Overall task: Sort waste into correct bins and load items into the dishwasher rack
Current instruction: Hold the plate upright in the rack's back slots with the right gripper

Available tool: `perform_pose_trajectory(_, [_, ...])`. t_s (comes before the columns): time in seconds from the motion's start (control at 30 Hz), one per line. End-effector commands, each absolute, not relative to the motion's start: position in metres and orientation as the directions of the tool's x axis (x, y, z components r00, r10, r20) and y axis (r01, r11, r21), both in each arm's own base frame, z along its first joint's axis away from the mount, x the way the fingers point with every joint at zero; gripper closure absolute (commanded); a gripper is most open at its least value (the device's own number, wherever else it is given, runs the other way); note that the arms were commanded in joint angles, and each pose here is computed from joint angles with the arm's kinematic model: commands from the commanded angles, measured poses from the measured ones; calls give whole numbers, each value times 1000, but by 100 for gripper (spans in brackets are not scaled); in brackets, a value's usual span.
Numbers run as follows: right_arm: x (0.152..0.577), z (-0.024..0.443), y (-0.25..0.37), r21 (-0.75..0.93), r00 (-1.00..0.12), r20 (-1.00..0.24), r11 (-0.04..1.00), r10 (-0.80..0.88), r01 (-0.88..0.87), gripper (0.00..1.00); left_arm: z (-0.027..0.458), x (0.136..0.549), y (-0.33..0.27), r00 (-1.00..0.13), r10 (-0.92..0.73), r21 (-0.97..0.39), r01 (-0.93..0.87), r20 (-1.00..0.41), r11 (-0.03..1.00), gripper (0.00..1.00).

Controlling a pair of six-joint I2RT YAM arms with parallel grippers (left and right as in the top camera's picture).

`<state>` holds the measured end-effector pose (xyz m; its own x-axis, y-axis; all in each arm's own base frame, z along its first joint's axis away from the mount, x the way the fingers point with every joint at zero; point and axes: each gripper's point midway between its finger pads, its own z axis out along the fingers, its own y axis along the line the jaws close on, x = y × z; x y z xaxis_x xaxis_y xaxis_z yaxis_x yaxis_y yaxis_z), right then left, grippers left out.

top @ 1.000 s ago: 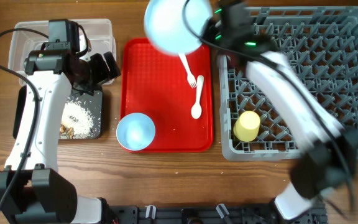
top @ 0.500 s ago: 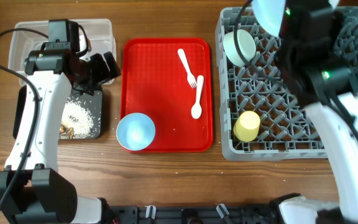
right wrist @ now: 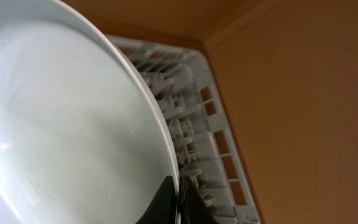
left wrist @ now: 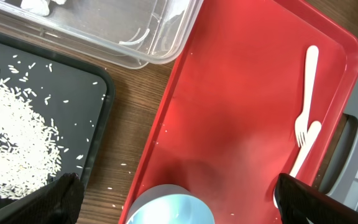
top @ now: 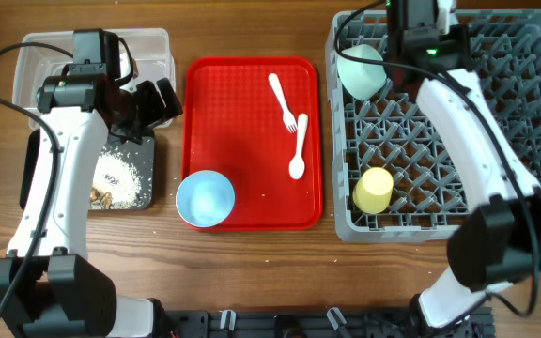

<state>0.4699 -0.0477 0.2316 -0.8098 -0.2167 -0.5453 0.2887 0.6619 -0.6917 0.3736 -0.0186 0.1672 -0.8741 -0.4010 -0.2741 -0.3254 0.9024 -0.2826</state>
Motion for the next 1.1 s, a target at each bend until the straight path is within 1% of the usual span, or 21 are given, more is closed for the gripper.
perform_pose_trajectory(0.0, [477, 201, -40, -692, -840, -489, 691, -233, 211, 96, 175, 377, -16, -864, -405, -286, -324, -298, 902, 0])
perform_pose_trajectory(0.2, [483, 184, -27, -637, -840, -487, 755, -239, 154, 94, 175, 377, -16, -864, -405, -286, -324, -298, 902, 0])
perform_pose_trajectory(0.33, [481, 189, -30, -614, -825, -533, 757, -186, 226, 95, 175, 377, -16, -864, -405, -286, -324, -298, 902, 0])
perform_pose_trajectory(0.7, [471, 240, -43, -570, -756, -638, 751, -147, 334, 96, 175, 377, -16, -864, -405, -286, -324, -298, 902, 0])
perform_pose_trajectory(0.93, [459, 283, -45, -515, -682, -719, 762, -134, 393, 96, 175, 377, -16, -864, -405, -286, -324, -298, 902, 0])
perform_pose_trajectory(1.07, [455, 293, -46, -503, -665, -735, 764, -131, 404, 96, 175, 377, -16, -864, -405, -286, -324, -298, 902, 0])
